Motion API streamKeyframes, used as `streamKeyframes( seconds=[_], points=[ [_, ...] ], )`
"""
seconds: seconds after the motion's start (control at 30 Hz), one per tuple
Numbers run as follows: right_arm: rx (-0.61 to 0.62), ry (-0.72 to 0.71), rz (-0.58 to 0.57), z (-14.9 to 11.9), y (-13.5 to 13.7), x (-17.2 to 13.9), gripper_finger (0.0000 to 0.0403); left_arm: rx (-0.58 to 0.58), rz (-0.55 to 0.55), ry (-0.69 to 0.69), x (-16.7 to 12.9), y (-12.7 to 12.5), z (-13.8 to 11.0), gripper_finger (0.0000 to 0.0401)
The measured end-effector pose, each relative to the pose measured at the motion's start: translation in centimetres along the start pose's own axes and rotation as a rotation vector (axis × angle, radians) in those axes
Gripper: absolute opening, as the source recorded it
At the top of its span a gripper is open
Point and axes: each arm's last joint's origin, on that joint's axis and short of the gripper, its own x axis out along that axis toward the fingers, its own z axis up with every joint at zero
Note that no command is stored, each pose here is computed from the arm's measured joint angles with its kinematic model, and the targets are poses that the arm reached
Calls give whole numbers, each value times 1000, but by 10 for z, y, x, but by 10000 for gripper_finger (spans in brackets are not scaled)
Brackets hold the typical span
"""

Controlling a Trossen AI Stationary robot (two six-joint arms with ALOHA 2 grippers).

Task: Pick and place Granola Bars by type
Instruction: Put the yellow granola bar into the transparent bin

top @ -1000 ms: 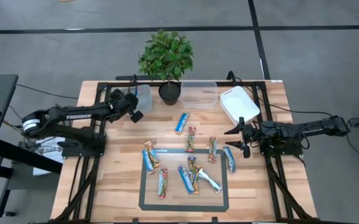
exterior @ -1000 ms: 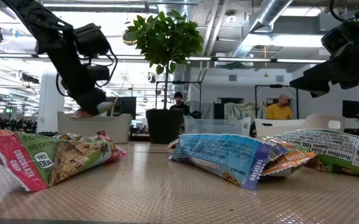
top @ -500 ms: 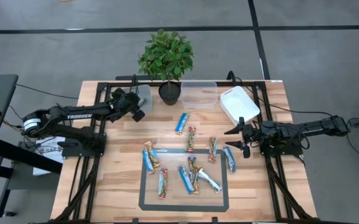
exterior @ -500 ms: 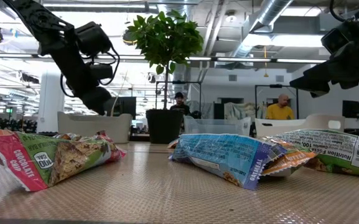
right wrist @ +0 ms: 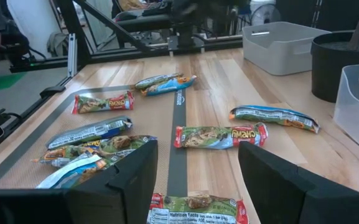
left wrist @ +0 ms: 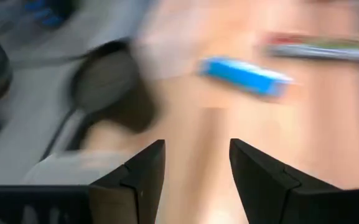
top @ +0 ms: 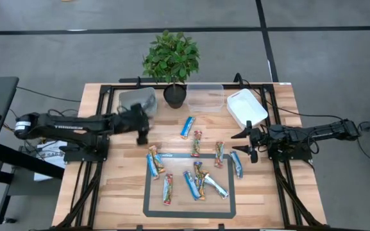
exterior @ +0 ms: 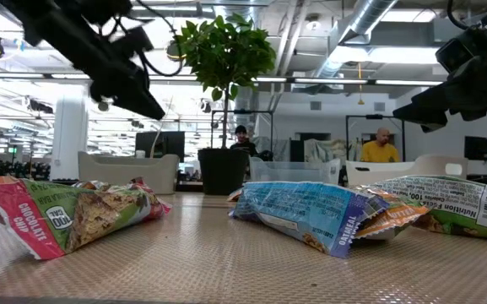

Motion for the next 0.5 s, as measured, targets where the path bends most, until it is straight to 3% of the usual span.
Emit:
streamKeyframes(
  seconds=[0.1,0.2,0.37,0.5],
  points=[
    [0,0,0,0,0,0,219,138,-222,-24,-9,-29,1,173],
    [0,0,0,0,0,0,219,230,-367,-25,-18,-55,0,173],
    [0,0,0,0,0,0,219,374,-514,-5,-31,-92,-7,173],
    [0,0,0,0,0,0,219,467,-534,27,-32,-112,-14,173]
  ],
)
